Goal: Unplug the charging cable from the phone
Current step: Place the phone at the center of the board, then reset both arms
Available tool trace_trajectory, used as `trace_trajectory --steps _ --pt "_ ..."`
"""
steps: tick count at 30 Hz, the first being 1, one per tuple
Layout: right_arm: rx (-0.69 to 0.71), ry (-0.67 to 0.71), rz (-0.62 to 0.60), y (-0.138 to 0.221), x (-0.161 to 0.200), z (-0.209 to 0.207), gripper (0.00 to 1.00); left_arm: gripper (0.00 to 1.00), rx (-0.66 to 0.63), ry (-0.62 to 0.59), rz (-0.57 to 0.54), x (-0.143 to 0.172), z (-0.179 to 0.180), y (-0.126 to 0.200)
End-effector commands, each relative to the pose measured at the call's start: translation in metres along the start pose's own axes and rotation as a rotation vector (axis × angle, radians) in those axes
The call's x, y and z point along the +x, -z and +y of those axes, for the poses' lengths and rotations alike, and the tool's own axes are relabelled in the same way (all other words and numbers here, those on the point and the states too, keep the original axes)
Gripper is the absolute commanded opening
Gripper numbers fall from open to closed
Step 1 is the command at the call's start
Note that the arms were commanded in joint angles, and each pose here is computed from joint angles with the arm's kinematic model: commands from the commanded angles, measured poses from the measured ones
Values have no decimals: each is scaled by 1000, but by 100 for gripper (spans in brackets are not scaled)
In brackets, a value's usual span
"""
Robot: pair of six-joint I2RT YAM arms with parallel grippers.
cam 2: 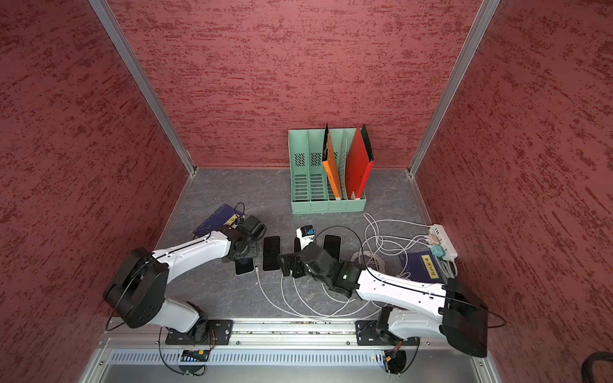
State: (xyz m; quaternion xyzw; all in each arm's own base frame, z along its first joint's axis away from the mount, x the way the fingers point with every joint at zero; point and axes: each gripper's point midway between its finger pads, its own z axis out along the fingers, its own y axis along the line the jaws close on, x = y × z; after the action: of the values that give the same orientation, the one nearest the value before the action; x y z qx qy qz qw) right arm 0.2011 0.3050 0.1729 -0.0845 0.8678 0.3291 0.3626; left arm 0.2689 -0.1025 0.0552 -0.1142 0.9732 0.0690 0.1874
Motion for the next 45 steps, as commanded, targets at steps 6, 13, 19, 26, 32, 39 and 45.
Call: trace_trajectory --steps 6,13,19,26,32,39,45 --pt "389 56 -237 67 -64 -59 98 100 116 32 -431 -95 9 121" --pt "627 224 -383 99 -97 -91 98 100 7 65 -841 -182 58 200" --pt "825 69 -483 121 -129 -184 98 100 -103 202 -832 -207 120 139" --pt "1012 -81 -591 143 -121 -282 95 100 17 229 -911 -185 139 47" --pt "1129 -19 -608 148 -134 -317 98 100 98 244 -917 -176 139 28" --pt "980 74 -593 102 -135 -346 98 100 111 108 -957 -166 108 10" --pt "653 243 -536 45 -136 -340 99 100 180 47 -904 -172 92 -6"
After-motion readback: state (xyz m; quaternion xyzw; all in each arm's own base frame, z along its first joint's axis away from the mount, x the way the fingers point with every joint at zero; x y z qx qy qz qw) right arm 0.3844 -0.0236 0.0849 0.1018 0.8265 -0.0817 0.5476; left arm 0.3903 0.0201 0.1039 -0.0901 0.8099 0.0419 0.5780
